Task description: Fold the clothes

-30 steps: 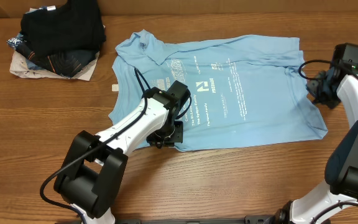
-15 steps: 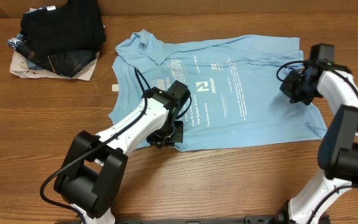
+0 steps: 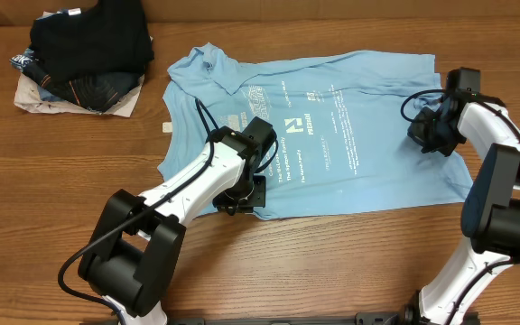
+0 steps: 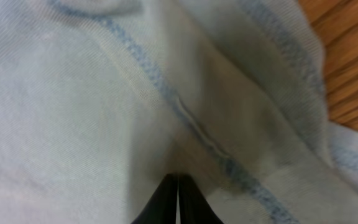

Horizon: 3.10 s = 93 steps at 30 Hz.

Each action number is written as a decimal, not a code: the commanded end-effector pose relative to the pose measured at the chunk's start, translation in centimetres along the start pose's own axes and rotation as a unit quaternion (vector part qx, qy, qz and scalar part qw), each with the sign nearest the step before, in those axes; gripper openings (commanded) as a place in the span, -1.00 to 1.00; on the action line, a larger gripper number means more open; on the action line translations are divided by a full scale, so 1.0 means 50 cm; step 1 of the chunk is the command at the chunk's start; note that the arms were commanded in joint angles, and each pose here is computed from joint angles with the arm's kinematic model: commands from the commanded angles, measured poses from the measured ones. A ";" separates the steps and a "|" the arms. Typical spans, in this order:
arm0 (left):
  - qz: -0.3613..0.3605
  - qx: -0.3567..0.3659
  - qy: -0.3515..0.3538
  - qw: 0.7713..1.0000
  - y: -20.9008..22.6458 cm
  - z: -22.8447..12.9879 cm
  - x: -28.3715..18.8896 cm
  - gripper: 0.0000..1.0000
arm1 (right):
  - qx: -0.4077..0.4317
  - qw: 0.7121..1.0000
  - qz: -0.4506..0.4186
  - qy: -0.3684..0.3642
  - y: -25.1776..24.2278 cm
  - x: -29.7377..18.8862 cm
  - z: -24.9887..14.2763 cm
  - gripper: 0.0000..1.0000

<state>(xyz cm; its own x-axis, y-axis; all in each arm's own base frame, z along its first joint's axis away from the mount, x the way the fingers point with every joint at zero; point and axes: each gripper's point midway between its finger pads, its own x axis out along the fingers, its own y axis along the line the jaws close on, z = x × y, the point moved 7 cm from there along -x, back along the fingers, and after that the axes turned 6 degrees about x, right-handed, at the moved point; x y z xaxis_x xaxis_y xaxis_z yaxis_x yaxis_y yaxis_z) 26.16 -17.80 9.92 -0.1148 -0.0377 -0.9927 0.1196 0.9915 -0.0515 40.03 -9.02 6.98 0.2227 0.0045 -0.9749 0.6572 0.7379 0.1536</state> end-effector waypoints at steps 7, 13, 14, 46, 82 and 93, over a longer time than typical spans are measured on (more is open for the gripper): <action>-0.004 0.003 -0.007 1.000 0.002 -0.002 -0.014 -0.88 | 0.049 0.996 -0.067 -0.038 -0.099 0.022 0.059 -0.80; -0.003 0.003 -0.008 1.000 0.002 -0.002 -0.014 -0.89 | 0.066 0.992 -0.092 -0.062 -0.132 0.016 0.081 -0.68; -0.003 0.003 -0.008 1.000 0.002 -0.002 -0.014 -0.89 | 0.067 0.991 -0.098 -0.066 -0.136 0.014 0.084 -0.64; 0.029 -0.003 -0.017 0.999 0.017 0.001 -0.015 -0.92 | -0.017 0.996 -0.011 0.092 -0.002 -0.127 0.032 -0.54; 0.031 -0.003 -0.013 0.999 0.018 -0.002 -0.015 -0.89 | 0.001 0.982 -0.189 0.021 -0.101 -0.036 0.016 -0.51; 0.031 -0.003 -0.013 0.999 0.018 -0.002 -0.015 -0.89 | 0.066 0.969 -0.237 -0.034 -0.157 -0.051 0.059 -0.52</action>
<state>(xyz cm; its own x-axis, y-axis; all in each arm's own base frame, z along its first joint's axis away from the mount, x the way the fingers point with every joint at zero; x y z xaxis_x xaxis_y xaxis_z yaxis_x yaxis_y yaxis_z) 26.06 -17.18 9.92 -0.1096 0.0140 -0.9939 0.1230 0.9924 0.0004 36.56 -15.71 8.28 -0.0750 -0.3052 -0.9493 0.7468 0.6136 -0.2563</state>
